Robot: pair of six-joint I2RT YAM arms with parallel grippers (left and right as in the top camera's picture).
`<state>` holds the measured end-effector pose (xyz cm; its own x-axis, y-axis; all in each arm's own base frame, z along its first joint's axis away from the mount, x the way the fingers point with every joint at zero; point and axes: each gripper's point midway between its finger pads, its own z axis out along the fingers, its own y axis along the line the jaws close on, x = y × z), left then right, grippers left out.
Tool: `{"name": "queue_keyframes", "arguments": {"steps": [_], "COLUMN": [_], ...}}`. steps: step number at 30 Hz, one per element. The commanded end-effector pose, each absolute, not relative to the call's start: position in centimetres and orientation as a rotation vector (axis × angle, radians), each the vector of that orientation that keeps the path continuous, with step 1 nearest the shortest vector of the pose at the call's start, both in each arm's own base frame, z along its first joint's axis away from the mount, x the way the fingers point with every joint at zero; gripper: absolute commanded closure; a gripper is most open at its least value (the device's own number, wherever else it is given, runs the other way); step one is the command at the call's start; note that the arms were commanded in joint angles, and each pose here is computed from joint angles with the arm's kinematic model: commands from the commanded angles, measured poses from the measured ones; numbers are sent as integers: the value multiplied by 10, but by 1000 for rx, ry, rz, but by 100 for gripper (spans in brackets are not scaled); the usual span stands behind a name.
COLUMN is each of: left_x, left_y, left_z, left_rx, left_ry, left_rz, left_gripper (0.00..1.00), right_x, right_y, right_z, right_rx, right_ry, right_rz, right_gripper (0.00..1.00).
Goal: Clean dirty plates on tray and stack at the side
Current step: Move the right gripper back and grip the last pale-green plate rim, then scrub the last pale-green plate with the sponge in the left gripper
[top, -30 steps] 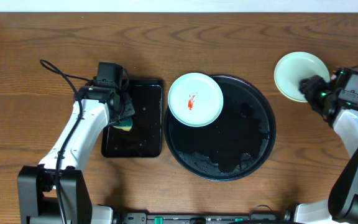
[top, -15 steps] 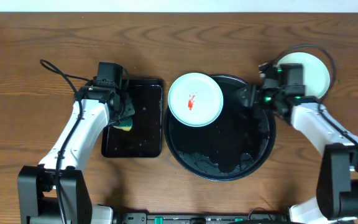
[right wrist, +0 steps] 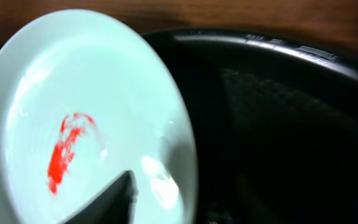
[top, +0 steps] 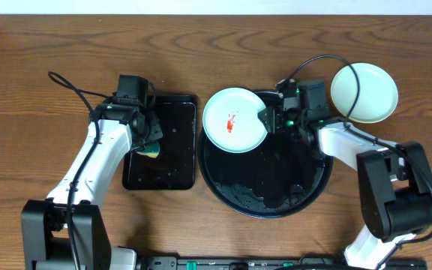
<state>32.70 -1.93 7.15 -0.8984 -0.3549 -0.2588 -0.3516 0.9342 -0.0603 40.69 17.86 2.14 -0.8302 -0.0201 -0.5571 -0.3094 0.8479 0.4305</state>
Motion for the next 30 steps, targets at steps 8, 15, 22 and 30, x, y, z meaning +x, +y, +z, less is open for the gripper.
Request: {"name": "queue_keyframes", "arguments": {"steps": [8,15,22,30], "left_x": [322,322,322,322], "left_y": [-18,-18,-18,-18], "left_z": [65,65,65,65], "left_rx": [-503,-503,-504,-504], "left_ry": [2852,2851,2850,2851], "left_rz": [-3,-3,-2,-3], "left_gripper": [93,93,93,93], "right_x": [409,397,353,333], "right_y": [178,147,101,97], "right_z": [19,42,47,35], "right_rx": [-238,-164,-43,-43], "right_ry": [2482,2537,2725,2825], "right_rz": [683,596,323,302], "right_gripper": [99,99,99,50]}}
